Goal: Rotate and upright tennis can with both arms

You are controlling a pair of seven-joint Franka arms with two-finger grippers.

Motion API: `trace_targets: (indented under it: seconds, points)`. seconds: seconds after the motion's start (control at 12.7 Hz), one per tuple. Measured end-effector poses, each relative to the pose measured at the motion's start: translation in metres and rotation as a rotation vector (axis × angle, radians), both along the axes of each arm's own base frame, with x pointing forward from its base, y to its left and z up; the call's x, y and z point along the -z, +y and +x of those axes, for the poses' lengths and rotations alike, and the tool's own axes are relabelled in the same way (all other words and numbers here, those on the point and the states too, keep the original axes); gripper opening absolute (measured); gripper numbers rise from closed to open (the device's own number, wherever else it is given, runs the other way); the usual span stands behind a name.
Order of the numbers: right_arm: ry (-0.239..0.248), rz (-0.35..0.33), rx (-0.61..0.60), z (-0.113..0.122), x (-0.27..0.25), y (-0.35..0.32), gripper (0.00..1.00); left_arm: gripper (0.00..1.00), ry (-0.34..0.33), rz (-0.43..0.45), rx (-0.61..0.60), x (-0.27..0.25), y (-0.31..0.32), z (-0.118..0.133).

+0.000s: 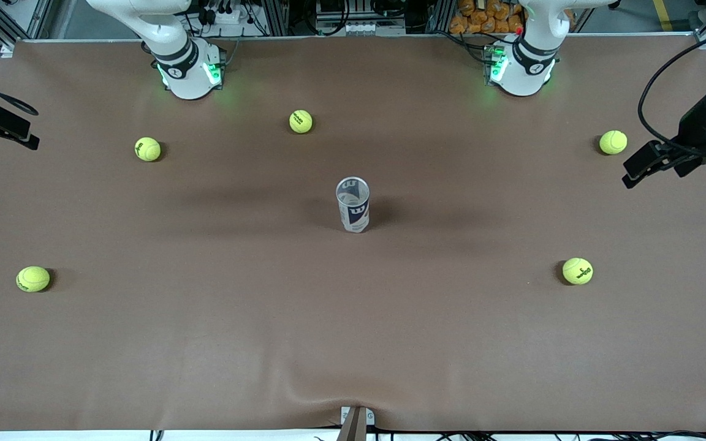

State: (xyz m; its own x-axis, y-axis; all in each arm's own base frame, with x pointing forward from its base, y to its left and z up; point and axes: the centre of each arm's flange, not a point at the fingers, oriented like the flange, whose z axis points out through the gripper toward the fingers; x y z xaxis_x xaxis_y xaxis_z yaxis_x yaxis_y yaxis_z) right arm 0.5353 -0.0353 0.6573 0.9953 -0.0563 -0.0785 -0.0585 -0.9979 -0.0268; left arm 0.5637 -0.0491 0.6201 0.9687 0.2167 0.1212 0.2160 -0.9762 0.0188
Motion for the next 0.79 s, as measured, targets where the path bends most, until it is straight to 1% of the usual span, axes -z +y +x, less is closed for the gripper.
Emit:
trace_targets:
  seconds: [0.24, 0.55, 0.79]
  points:
    - [0.000, 0.000, 0.000, 0.000, 0.000, 0.000, 1.00, 1.00, -0.016, -0.002, 0.027, -0.004, -0.002, 0.011]
    - [0.000, 0.000, 0.000, 0.000, 0.000, 0.000, 1.00, 1.00, -0.027, 0.008, 0.084, -0.010, 0.007, 0.012]
    - [0.000, 0.000, 0.000, 0.000, 0.000, 0.000, 1.00, 1.00, -0.028, 0.021, 0.166, -0.011, 0.016, 0.013]
